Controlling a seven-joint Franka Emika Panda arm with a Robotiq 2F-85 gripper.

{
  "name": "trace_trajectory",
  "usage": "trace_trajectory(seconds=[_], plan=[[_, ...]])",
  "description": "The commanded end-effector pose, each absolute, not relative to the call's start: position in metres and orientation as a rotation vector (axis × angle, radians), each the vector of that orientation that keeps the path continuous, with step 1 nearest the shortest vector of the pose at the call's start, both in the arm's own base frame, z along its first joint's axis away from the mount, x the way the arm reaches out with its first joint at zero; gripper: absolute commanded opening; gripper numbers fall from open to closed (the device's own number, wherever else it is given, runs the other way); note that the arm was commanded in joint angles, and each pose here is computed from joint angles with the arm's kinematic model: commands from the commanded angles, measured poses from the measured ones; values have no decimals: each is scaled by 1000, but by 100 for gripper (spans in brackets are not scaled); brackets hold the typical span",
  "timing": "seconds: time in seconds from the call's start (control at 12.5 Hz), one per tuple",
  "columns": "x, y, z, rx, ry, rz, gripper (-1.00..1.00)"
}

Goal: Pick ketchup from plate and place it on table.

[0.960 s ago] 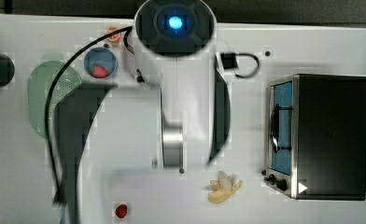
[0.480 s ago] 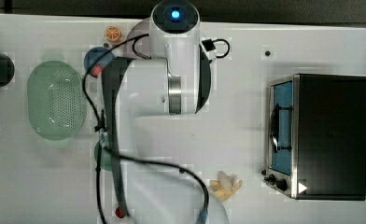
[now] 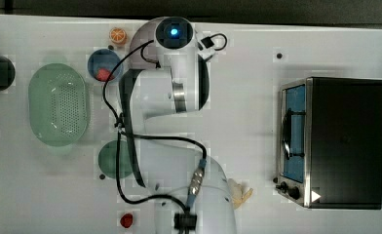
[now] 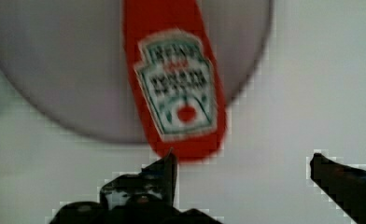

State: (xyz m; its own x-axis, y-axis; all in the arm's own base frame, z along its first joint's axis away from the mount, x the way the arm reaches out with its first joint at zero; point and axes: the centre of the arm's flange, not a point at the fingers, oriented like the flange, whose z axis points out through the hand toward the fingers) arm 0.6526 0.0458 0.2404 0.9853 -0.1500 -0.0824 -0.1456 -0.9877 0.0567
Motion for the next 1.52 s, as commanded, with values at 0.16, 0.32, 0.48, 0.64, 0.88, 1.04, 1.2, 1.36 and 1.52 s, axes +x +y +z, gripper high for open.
trace_trajectory(seconds=[0.16,0.32,0.48,0.64,0.88,1.04,1.2,1.36,1.52], plan=[[667,72,211,3104,19,35,100],[669,73,190,3118,23,90,100],[668,74,173,3125,24,96,100],[667,72,160,3127,20,95,69],[671,72,165,3132,18,148,21],[674,72,174,3131,16,165,21],[678,73,195,3132,0,215,21],[685,70,240,3125,-69,302,21],[683,62,292,3105,-97,315,21]])
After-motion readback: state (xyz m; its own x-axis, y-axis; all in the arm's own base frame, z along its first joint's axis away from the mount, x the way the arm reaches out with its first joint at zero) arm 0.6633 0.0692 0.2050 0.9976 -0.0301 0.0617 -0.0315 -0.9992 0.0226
